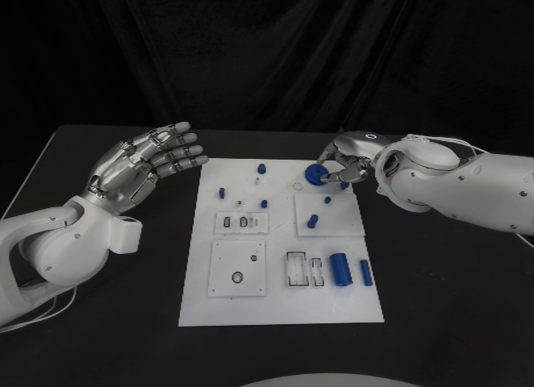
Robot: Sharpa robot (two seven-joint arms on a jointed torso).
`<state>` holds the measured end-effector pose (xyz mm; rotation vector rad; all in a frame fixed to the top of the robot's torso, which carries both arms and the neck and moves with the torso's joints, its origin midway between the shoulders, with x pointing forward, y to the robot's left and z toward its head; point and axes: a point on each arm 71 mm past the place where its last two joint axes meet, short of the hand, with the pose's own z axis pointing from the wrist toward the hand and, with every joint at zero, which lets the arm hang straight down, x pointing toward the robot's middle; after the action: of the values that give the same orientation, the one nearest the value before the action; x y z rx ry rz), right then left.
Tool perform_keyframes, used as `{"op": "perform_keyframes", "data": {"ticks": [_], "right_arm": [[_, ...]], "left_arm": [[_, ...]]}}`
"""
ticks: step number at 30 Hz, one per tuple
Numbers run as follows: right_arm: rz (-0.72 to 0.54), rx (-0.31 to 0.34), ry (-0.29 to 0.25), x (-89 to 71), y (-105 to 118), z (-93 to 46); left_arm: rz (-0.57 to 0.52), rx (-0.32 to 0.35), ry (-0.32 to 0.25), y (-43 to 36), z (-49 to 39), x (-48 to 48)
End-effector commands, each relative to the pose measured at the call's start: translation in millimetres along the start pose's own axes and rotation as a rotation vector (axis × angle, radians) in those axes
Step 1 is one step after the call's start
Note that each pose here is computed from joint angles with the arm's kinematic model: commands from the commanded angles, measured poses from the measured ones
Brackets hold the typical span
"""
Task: Assemble the parts on the task board
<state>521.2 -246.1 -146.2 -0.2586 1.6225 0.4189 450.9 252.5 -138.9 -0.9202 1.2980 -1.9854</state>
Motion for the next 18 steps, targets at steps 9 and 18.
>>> {"op": "perform_keyframes", "data": {"ticks": [9,18], "right_arm": [[0.003,0.012,-0.038,2.0,-1.9,3.5],[-0.002,0.023,-0.016,7.4,-1.5,7.6]], "left_arm": [[-0.015,0.148,0.01,-10.6,-0.5,0.0],[-0.017,0.145,0.012,-9.8,0.4,-0.1]]}}
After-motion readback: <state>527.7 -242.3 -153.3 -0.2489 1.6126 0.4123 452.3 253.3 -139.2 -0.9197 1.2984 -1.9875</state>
